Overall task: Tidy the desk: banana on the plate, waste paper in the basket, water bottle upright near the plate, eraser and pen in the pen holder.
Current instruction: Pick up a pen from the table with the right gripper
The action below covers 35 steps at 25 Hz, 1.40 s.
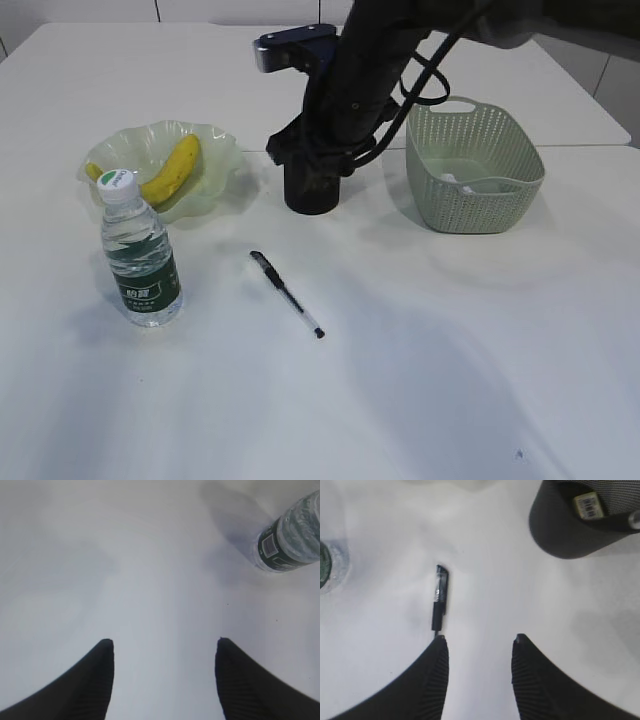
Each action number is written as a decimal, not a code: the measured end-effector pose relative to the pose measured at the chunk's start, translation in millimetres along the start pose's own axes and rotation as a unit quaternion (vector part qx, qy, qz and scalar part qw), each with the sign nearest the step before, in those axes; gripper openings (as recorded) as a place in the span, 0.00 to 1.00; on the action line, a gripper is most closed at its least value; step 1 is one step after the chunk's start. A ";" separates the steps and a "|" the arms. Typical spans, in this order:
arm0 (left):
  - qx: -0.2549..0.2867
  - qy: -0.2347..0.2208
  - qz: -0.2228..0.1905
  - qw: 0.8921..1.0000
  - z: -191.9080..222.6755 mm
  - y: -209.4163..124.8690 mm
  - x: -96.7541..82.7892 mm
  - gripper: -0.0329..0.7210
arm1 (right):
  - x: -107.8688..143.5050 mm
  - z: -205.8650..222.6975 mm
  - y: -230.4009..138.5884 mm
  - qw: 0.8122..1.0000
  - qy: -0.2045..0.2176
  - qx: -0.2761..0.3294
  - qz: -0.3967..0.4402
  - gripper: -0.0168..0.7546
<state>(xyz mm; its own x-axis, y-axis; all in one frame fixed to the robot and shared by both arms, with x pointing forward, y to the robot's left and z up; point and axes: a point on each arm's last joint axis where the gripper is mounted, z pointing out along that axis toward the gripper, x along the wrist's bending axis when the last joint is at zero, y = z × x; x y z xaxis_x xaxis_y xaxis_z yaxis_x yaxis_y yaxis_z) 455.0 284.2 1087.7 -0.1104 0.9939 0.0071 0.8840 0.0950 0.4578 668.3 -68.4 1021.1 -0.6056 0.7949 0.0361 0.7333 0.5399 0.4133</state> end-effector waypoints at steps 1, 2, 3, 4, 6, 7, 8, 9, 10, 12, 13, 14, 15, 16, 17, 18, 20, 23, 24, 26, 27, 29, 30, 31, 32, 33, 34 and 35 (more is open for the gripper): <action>0.000 0.000 0.000 1.000 0.0 0.0 0.0 0.64 | 8.2 0.9 -0.5 1.000 -0.001 0.009 -0.005 0.43; 0.000 0.000 0.000 1.000 0.0 0.0 0.0 0.64 | 17.8 1.8 -0.5 1.000 -0.004 0.016 -0.013 0.43; 0.000 0.000 0.000 1.000 0.0 0.0 0.0 0.64 | 25.2 2.5 -1.3 0.999 -0.014 0.025 -0.020 0.43; 0.000 0.000 0.000 1.000 0.0 0.0 0.0 0.64 | 32.1 3.0 -2.2 0.999 -0.020 0.034 -0.024 0.43; 0.000 0.000 0.000 1.000 0.0 0.0 0.0 0.64 | 43.3 3.6 -4.4 0.998 -0.031 0.050 -0.027 0.43; 0.000 0.000 0.000 1.000 0.0 0.0 0.0 0.64 | 47.6 3.7 -5.4 0.997 -0.033 0.057 -0.026 0.43; 0.000 0.000 0.000 1.000 0.0 0.0 0.0 0.64 | 49.9 3.8 -6.3 0.997 -0.035 0.062 -0.024 0.43; 0.000 0.001 0.000 1.000 0.0 0.0 0.1 0.64 | 52.3 3.8 -6.9 0.997 -0.035 0.066 -0.020 0.43; 0.000 0.001 0.000 1.000 0.0 0.0 0.1 0.64 | 53.0 3.8 -7.3 0.997 -0.035 0.068 -0.016 0.43; 0.000 0.001 0.000 1.000 0.0 0.0 0.1 0.64 | 56.7 3.8 -8.7 0.997 -0.027 0.076 -0.007 0.43; 0.000 0.001 0.000 1.000 0.0 0.0 0.1 0.63 | 57.6 3.7 -9.1 0.997 -0.023 0.078 -0.001 0.43; 0.000 0.001 0.000 1.000 0.0 0.0 0.1 0.63 | 57.7 3.7 -9.3 0.997 -0.023 0.079 0.005 0.43; 0.000 0.001 0.000 1.000 0.0 0.0 0.1 0.63 | 58.4 3.7 -9.2 0.997 -0.020 0.078 0.015 0.43; 0.000 0.001 0.000 1.000 0.0 0.0 0.1 0.62 | 58.9 5.2 -9.5 0.996 -0.017 0.080 0.019 0.43; 0.000 0.001 0.001 1.000 0.0 0.0 0.1 0.62 | 59.3 7.3 -9.9 0.996 -0.015 0.082 0.024 0.43; 0.000 0.001 0.001 1.000 0.0 0.0 0.2 0.61 | 59.5 11.7 -10.8 0.996 -0.013 0.087 0.029 0.43; 0.000 0.002 0.005 1.000 0.0 0.1 0.3 0.61 | 61.1 17.8 -12.0 0.995 -0.011 0.093 0.032 0.43; 0.000 0.002 0.008 1.000 0.0 0.1 0.3 0.61 | 64.2 27.1 -14.2 0.994 -0.009 0.103 0.033 0.43; -0.001 0.003 0.010 1.000 0.0 0.1 0.5 0.61 | 64.7 30.5 -15.0 0.994 -0.009 0.107 0.032 0.43; -0.001 0.003 0.013 1.000 0.0 0.1 0.5 0.61 | 65.7 35.6 -16.2 0.993 -0.009 0.112 0.032 0.43; -0.001 0.003 0.013 1.000 0.0 0.1 0.5 0.61 | 65.4 39.4 -17.2 0.993 -0.010 0.116 0.032 0.43; -0.001 0.003 0.013 1.000 0.0 0.1 0.5 0.61 | 65.0 48.5 -19.7 0.991 -0.010 0.126 0.033 0.43; -0.001 0.003 0.013 1.000 0.0 0.1 0.5 0.61 | 64.8 53.2 -21.1 0.991 -0.010 0.131 0.033 0.43; -0.001 0.003 0.014 1.000 0.0 0.1 0.5 0.61 | 64.5 57.3 -21.8 0.990 -0.011 0.134 0.033 0.43; -0.001 0.003 0.014 1.000 0.0 0.1 0.5 0.61 | 64.1 61.7 -21.7 0.990 -0.012 0.136 0.032 0.43; -0.001 0.002 0.014 1.000 0.0 0.1 0.3 0.61 | 63.9 65.1 -20.3 0.990 -0.012 0.135 0.035 0.43; 0.000 0.001 0.013 1.000 0.0 0.1 0.2 0.61 | 63.6 68.7 -18.8 0.990 -0.014 0.134 0.038 0.43; 0.000 0.000 0.013 1.000 0.0 0.0 0.1 0.61 | 63.4 72.8 -18.0 0.990 -0.014 0.134 0.041 0.43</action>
<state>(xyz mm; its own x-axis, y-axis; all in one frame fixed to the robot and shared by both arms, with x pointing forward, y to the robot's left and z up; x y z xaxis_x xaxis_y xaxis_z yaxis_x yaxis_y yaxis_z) 455.1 284.3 1087.8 -0.0885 0.9959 0.0192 0.8864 0.0700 0.4576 639.2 -7.5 949.7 -0.5345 0.8445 0.0326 0.8376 0.5241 0.1542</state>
